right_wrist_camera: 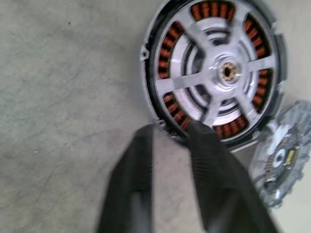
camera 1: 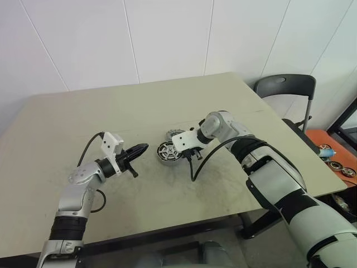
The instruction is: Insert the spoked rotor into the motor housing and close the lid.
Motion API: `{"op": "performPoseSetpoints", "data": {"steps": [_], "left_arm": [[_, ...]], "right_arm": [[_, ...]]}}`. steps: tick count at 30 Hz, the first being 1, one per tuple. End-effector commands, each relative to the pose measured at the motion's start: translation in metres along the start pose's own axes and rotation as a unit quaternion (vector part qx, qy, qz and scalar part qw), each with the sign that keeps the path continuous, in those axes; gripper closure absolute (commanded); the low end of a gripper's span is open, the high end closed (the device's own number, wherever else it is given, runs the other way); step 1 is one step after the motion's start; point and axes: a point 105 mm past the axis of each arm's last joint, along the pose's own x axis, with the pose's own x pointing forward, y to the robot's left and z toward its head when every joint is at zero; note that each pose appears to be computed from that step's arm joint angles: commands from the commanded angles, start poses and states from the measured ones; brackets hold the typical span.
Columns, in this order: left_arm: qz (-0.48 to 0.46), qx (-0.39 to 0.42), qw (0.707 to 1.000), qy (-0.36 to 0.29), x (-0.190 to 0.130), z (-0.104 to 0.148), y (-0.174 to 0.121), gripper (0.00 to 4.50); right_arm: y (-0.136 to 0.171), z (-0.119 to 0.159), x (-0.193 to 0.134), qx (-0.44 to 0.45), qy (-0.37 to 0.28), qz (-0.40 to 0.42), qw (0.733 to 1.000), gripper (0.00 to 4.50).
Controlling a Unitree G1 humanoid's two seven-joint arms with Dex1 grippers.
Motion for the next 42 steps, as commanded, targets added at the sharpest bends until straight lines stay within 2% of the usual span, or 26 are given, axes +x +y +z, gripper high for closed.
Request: {"op": "performPoseSetpoints", "data": {"steps": [1, 13, 18, 23, 30, 38, 42], "left_arm": [[-0.003, 0.025, 1.000, -0.014, 0.000, 0.013, 0.000, 4.50], [-0.006, 0.024, 1.000, -0.013, 0.002, 0.012, -0.002, 4.50], [-0.006, 0.023, 1.000, -0.012, 0.002, 0.011, -0.003, 4.50], [-0.009, 0.023, 1.000, -0.010, 0.002, 0.009, -0.005, 4.50], [-0.015, 0.025, 1.000, -0.004, 0.003, 0.005, -0.009, 4.50], [-0.013, 0.031, 0.999, 0.004, 0.002, 0.001, -0.009, 4.50], [-0.013, 0.032, 0.999, 0.005, 0.001, 0.000, -0.010, 4.50]], "right_arm": [[-0.012, 0.009, -0.007, -0.013, -0.008, -0.026, 1.000, 4.42], [-0.002, 0.006, -0.002, -0.005, -0.016, -0.010, 1.000, 4.42], [0.000, 0.016, -0.007, 0.009, -0.050, 0.009, 0.999, 4.42], [0.009, 0.027, -0.010, 0.023, -0.083, 0.041, 0.995, 4.42], [0.030, 0.023, -0.007, 0.050, -0.072, 0.071, 0.994, 4.42], [0.058, 0.043, -0.006, 0.115, -0.110, 0.133, 0.978, 4.42], [0.061, 0.050, -0.007, 0.124, -0.117, 0.138, 0.976, 4.42]]}}
